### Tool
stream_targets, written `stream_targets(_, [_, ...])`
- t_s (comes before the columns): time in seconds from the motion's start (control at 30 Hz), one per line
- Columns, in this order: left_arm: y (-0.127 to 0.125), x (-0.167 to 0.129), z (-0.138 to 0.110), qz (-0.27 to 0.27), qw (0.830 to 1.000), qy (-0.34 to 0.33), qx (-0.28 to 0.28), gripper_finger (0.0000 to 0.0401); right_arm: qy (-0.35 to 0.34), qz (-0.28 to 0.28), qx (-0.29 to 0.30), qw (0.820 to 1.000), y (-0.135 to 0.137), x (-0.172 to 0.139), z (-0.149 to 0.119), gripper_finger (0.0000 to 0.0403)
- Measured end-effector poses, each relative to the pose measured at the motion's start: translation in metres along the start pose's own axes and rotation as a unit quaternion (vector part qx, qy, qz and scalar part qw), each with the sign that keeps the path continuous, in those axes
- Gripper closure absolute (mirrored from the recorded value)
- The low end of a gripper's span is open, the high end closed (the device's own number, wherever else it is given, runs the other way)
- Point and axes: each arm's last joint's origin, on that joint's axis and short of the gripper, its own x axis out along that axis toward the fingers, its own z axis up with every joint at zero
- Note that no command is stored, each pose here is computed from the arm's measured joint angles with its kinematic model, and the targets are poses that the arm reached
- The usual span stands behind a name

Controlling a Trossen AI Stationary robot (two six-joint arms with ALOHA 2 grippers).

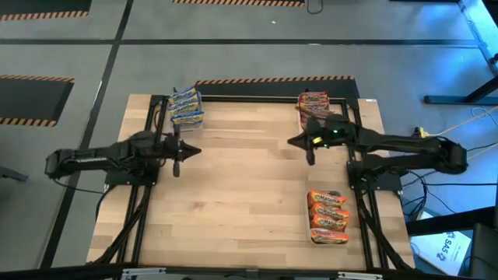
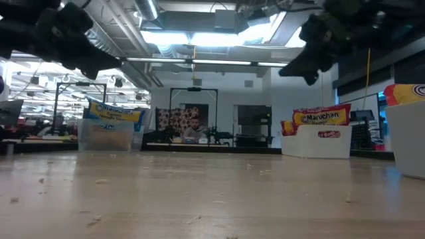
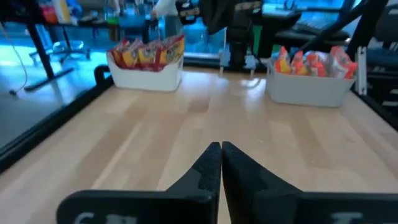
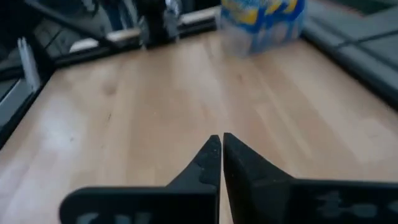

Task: Sort Maruchan noodles
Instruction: Return to Home Position

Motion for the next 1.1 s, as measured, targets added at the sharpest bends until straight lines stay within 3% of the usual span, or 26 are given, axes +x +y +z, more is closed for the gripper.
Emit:
stream_targets(0.27, [-0.001, -0.013, -0.004, -0.002, 0.998, -0.06, 0.005, 0.04, -0.112, -0.033, 0.019, 0.993, -0.001, -0.037, -0.026, 0.0401])
stream_targets(0.4, [-0.001, -0.016, -0.003, 0.001, 0.998, -0.067, 0.008, 0.0398, -0.16, -0.073, 0.041, 0.984, 0.002, -0.053, -0.038, 0.0401])
stream_targets(0.67, [0.001, -0.016, -0.008, 0.031, 0.997, -0.066, 0.017, 0.0398, -0.232, -0.085, 0.045, 0.968, 0.006, -0.072, -0.062, 0.0402])
stream_targets(0.9, [0.002, -0.011, -0.026, 0.02, 0.996, -0.083, 0.01, 0.0398, -0.261, -0.077, 0.051, 0.961, 0.006, -0.075, -0.084, 0.0402])
stream_targets(1.1, [0.002, -0.011, -0.031, 0.019, 0.995, -0.093, 0.014, 0.0399, -0.245, -0.067, 0.065, 0.965, 0.006, -0.075, -0.092, 0.0402])
